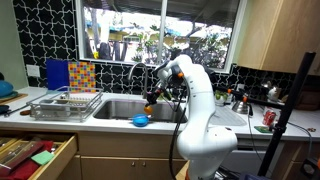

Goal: Pour the content in the orange bowl into the sink and place it next to the blue bowl, remove the spoon on bowl and place it on right side of the blue bowl, pick up the orange bowl and stack it into the blue bowl and move the stacked bowls into the sink

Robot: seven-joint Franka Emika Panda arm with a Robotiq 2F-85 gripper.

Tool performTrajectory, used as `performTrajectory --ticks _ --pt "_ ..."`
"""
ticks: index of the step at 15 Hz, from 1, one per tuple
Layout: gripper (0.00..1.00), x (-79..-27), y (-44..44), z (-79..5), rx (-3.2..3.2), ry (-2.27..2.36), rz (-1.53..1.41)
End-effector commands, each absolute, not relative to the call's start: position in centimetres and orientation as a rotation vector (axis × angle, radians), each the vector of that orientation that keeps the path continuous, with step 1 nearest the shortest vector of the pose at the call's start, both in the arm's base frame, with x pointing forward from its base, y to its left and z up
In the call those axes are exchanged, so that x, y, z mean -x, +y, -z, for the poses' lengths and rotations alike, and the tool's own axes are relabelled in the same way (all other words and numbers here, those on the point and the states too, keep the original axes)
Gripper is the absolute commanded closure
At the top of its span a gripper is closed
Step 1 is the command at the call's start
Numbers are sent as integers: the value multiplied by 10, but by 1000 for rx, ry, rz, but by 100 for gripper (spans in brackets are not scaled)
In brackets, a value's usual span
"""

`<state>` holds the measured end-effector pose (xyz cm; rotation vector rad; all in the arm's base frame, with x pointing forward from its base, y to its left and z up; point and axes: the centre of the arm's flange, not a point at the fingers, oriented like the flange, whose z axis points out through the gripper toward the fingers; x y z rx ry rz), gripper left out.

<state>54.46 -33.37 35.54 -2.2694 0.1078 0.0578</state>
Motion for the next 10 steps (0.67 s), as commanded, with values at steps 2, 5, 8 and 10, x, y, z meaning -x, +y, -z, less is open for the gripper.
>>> performTrajectory --ticks 2,5,8,10 --pt "99 -559 -341 -359 2030 177 21" --pt "99 -567 -345 -357 1894 269 72" --pt "99 -574 -354 -353 1770 387 122" --pt "99 -578 -357 -350 1699 460 121"
